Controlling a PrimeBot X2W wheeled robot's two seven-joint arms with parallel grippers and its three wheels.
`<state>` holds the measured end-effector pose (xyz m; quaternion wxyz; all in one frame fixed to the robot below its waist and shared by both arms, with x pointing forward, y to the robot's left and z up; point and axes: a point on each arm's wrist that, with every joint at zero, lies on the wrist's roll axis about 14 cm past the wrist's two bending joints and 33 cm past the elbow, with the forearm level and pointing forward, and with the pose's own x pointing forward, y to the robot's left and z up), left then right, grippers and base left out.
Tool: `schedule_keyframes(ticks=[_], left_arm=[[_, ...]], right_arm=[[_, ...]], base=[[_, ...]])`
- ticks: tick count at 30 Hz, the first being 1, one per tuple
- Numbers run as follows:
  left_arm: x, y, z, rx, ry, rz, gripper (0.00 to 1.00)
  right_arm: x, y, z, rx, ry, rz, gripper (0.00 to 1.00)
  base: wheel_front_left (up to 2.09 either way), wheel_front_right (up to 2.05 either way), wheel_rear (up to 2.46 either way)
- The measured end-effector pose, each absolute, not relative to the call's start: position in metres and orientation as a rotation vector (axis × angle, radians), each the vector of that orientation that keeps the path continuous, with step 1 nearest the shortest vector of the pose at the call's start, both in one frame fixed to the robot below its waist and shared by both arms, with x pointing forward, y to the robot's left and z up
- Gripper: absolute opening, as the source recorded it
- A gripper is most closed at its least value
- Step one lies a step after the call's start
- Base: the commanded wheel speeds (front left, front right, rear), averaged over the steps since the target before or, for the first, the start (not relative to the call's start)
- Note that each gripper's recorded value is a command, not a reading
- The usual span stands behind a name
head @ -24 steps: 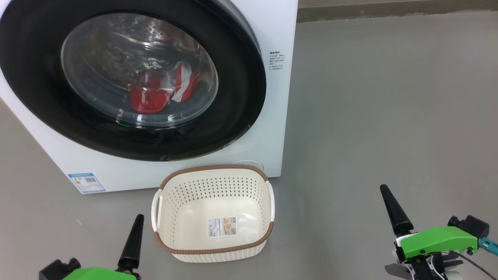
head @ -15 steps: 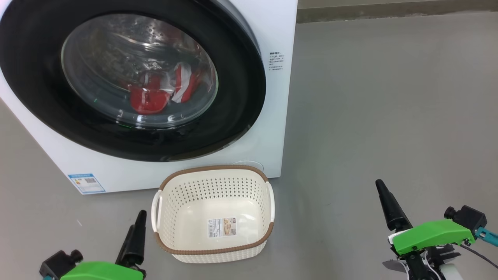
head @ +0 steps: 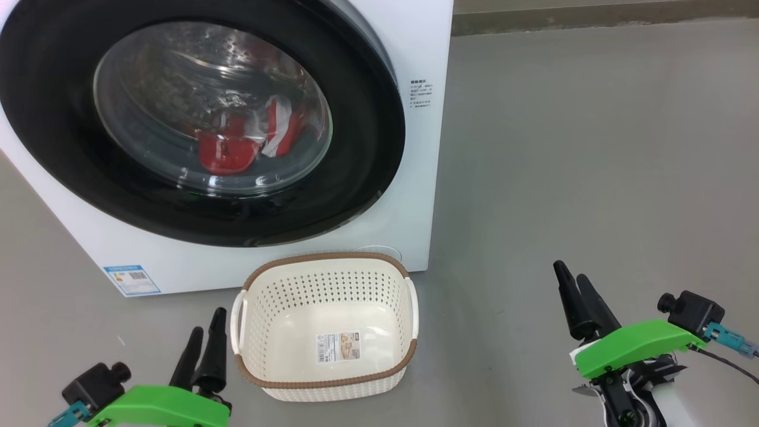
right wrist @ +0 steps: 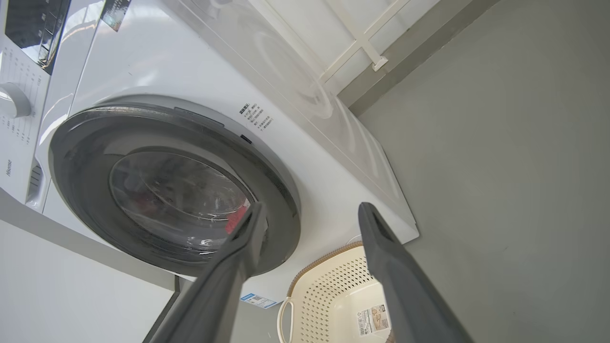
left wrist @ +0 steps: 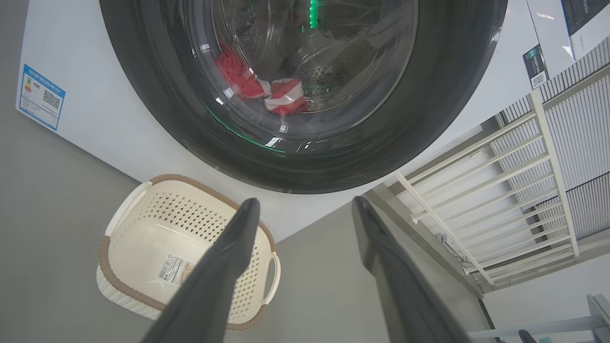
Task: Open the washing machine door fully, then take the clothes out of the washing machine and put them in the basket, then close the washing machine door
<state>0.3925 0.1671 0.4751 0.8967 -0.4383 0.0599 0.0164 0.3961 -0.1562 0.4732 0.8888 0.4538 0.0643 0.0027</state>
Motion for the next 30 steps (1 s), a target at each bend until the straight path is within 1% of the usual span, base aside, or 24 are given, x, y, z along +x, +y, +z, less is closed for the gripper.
schedule_keyframes(ticks=[13, 19, 30], left_arm=[[0.401, 0.166, 0.484, -0.758, 0.092, 0.020, 1.00], [0.400, 0.164, 0.481, -0.681, 0.095, 0.012, 1.00], [0.406, 0.161, 0.495, -0.536, 0.046, -0.015, 1.00]], right_arm=[[0.403, -0.149, 0.477, 0.800, 0.127, 0.043, 1.00], [0.409, -0.146, 0.484, 0.725, 0.105, 0.066, 1.00], [0.415, -0.137, 0.495, 0.591, 0.072, 0.115, 1.00]], base=[[0.00, 0.00, 0.00], [0.00, 0.00, 0.00], [0.00, 0.00, 0.00]])
